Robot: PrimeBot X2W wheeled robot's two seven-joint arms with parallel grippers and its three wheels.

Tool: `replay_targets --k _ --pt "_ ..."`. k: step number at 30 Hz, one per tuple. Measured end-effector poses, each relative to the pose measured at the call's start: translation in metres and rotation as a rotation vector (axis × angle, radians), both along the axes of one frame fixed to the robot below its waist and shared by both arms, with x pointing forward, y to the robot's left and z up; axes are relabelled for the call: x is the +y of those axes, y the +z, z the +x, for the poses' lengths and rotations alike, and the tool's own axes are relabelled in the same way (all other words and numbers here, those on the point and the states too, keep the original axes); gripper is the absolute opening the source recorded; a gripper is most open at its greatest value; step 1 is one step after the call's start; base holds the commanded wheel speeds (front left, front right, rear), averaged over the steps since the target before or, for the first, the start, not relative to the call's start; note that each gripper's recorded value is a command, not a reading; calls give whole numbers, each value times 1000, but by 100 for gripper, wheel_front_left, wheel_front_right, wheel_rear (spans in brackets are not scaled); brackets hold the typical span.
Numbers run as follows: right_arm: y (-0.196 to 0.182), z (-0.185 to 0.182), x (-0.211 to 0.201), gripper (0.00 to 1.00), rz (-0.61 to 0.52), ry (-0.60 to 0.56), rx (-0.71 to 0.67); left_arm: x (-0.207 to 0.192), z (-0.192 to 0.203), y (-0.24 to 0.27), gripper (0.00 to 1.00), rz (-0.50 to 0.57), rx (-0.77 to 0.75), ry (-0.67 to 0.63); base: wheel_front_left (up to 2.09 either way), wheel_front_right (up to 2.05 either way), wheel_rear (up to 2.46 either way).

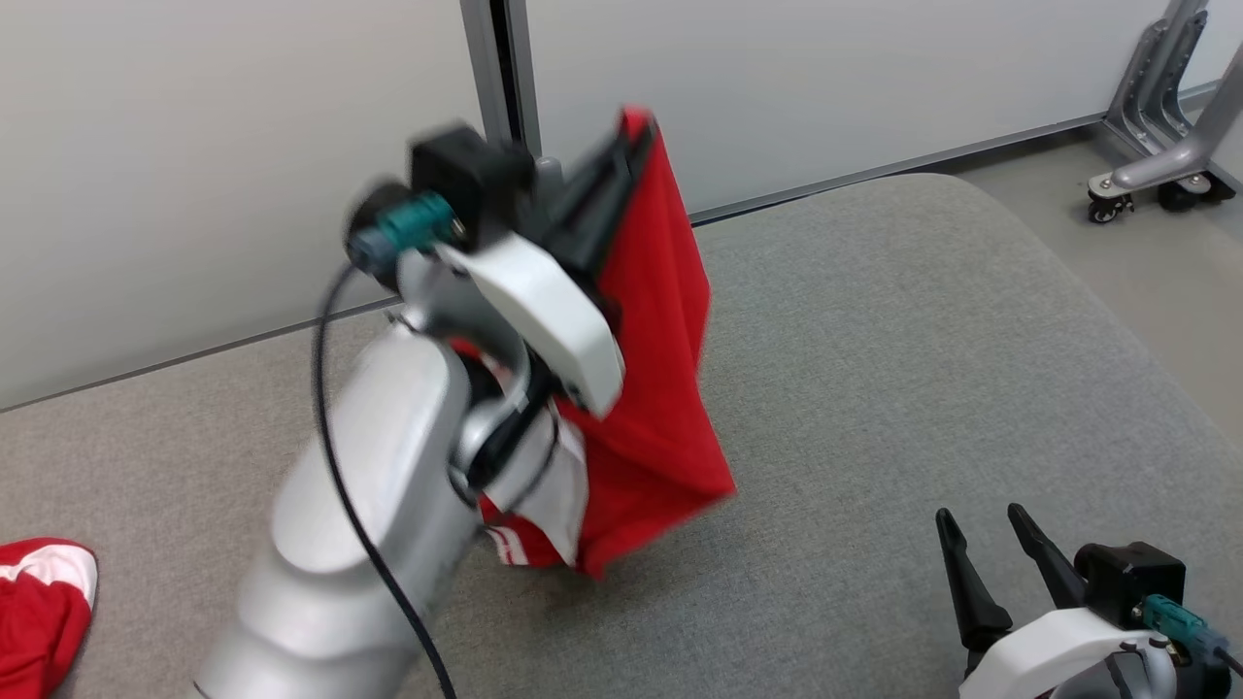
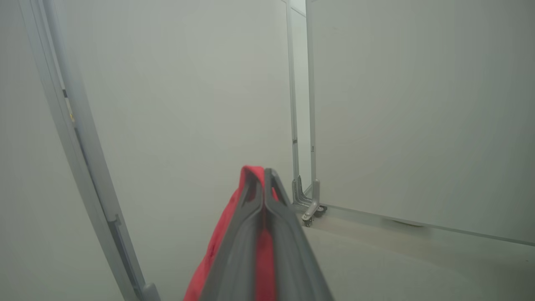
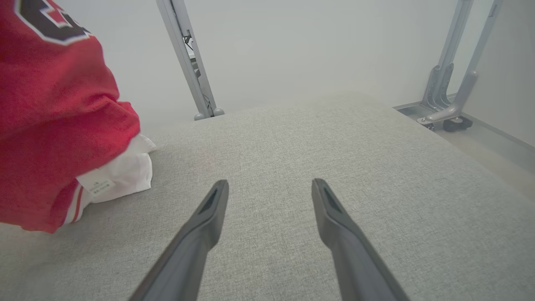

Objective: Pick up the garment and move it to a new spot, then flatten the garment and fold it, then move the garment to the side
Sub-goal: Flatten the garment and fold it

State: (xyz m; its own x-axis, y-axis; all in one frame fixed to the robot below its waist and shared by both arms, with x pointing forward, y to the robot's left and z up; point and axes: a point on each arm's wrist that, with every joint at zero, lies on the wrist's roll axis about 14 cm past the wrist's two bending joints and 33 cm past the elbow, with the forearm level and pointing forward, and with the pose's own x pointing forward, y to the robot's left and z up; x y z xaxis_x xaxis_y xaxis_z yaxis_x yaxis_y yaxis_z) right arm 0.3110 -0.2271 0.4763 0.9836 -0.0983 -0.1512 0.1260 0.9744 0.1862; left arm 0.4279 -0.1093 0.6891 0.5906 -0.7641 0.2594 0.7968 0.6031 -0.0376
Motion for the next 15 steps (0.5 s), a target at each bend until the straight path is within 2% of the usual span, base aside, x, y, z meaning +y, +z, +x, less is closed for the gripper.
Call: replay_targets --k 2,3,4,6,9,15 --pt "-1 3 4 100 0 14 4 -10 -17 -53 0 36 161 -66 0 0 0" --pt "-2 4 6 100 0 23 8 -16 -33 -75 13 3 269 -125 0 0 0" --pt "-2 6 9 100 0 31 9 -23 -49 -93 100 -10 356 -177 0 0 0" --pt "-2 10 15 100 1 51 11 -36 -76 -116 100 18 441 -255 0 0 0" --pt "-3 14 18 100 0 65 17 -39 -90 -134 100 10 542 -280 0 0 0" --pt "-4 21 27 100 2 93 18 -10 -63 -159 100 9 601 -99 0 0 0"
